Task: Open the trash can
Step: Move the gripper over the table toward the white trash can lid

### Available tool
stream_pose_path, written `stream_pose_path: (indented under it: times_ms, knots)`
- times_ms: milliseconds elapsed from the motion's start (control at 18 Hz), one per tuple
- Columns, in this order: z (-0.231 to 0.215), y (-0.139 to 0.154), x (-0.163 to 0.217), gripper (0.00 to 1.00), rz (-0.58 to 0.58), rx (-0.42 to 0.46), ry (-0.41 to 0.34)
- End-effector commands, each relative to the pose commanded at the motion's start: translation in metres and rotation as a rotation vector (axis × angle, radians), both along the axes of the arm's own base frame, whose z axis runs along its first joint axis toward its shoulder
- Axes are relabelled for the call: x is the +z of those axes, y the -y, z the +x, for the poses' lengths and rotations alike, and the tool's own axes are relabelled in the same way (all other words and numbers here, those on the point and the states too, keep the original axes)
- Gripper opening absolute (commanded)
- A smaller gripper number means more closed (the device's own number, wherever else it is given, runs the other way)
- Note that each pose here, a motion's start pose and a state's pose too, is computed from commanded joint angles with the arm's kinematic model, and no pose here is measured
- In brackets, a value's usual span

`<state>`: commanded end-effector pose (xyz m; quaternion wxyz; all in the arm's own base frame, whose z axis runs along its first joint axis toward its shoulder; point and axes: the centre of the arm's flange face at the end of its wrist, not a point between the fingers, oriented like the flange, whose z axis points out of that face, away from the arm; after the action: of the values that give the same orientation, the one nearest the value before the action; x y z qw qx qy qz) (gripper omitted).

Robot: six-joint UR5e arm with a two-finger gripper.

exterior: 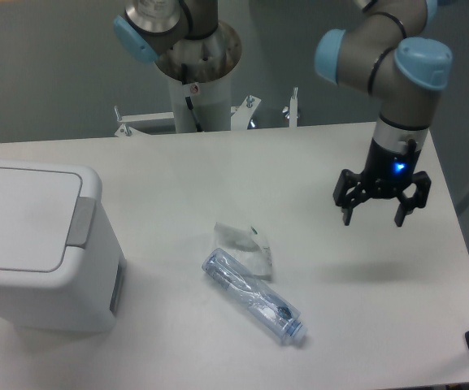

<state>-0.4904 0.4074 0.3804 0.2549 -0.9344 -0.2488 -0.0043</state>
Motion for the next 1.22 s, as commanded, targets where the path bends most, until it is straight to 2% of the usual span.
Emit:
stream_pose_path:
  times_ms: [222, 722, 1000, 1222]
  knots:
    - [0.023, -0.024, 0.041, 1.0, 0.052, 0.073, 0.006]
    - [0.111, -0.073, 0.095, 1.0, 0.128, 0.114, 0.051]
    - [0.171, -0.103, 0.113, 1.0, 0.144, 0.025, 0.041]
    - [0.215, -0.121, 0.115, 1.0, 0.148, -0.012, 0.069]
